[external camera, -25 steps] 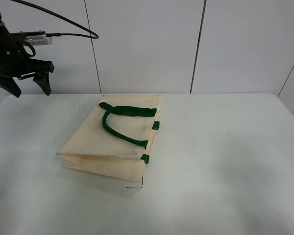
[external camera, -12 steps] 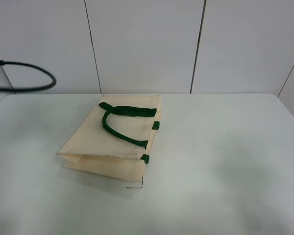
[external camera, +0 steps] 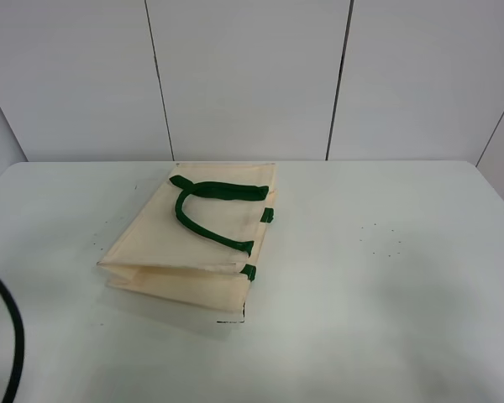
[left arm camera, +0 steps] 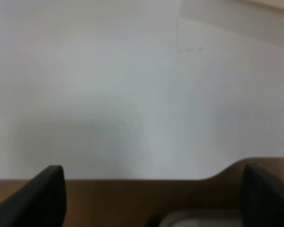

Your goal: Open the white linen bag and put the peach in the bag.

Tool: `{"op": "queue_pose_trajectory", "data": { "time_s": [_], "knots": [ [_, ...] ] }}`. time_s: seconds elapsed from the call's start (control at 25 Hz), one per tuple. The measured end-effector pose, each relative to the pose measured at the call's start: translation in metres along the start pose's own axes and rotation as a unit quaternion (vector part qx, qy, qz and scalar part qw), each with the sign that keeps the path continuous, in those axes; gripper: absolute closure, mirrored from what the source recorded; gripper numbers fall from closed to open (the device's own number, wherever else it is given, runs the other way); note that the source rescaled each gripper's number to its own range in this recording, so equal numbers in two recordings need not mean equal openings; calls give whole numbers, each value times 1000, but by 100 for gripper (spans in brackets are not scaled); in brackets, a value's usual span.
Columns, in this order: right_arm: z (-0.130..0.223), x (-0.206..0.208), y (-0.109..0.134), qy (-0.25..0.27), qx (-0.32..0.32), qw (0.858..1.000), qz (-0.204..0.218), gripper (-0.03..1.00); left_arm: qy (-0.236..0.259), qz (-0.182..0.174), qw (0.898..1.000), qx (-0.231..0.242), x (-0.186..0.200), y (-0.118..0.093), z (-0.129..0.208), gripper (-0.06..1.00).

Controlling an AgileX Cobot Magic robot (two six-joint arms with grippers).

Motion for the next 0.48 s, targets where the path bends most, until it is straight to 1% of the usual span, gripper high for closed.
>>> {"op": "queue_pose_trajectory", "data": {
  "time_s": [0.16,0.32,0.48],
  "knots": [
    [0,0,0,0,0,1000,0,-3,-77,-1,997,2,14,0,11,-6],
    [0,0,0,0,0,1000,0,-3,-131,-1,991,4,24,1,21,-6],
    [0,0,0,0,0,1000,0,-3,-180,-2,984,6,32,1,32,-6]
  ]
}}
Point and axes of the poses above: a point on each arm's last joint axis where the gripper is mounted, x pointing back along that axis away from the gripper, y along the wrist's bending axis when the last joint is at zero, z = x × y, the point moved 2 cm from there along -x, pointing out along that axis toward the gripper, and after that the axes turned 3 degrees about -x, right-handed, at the moved point
